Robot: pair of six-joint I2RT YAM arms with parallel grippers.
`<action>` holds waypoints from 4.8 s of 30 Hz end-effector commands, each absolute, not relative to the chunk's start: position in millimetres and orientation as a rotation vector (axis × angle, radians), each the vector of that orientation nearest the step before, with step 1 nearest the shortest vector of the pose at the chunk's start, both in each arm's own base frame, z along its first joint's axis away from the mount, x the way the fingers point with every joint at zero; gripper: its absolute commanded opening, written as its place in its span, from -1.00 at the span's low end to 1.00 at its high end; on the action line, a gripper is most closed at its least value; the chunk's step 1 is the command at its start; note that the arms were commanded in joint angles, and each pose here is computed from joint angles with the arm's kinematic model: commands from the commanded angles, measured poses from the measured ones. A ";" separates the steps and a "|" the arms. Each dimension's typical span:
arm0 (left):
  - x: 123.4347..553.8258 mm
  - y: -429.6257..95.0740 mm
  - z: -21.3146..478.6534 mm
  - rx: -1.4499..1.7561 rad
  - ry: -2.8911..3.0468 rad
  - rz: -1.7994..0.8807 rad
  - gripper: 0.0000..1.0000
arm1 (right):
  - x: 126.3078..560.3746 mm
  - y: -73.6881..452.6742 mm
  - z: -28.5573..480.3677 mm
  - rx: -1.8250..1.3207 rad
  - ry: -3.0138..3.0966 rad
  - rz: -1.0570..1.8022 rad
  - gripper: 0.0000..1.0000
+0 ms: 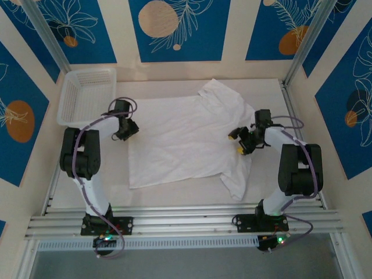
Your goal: Fold the inside-out t-shirt
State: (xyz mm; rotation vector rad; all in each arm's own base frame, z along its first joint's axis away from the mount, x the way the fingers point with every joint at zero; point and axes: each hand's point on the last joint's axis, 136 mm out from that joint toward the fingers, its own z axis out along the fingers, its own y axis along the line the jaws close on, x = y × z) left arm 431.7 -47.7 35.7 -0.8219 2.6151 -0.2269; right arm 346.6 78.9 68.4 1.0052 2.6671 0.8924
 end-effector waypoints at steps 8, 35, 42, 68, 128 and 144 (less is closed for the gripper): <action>400.1 -121.8 161.9 -0.404 2.405 -0.608 0.07 | 267.4 -7.6 82.9 1.385 2.410 0.637 0.63; 297.3 -205.0 178.7 0.197 2.379 -0.701 0.24 | 279.1 149.2 55.5 0.705 2.940 0.244 -0.63; 289.0 -216.3 164.9 0.231 2.419 -0.756 0.25 | 295.7 159.3 99.5 0.559 2.865 0.345 0.09; 292.8 -226.1 156.5 0.244 2.443 -0.762 0.27 | 223.1 69.4 92.5 0.851 2.668 0.482 -1.00; 291.5 -228.7 130.0 0.222 2.507 -0.739 0.27 | 282.5 257.1 51.4 0.123 3.043 0.580 -0.61; 288.9 -225.8 128.7 0.225 2.495 -0.734 0.28 | 197.3 188.7 91.2 0.518 2.788 0.628 -0.26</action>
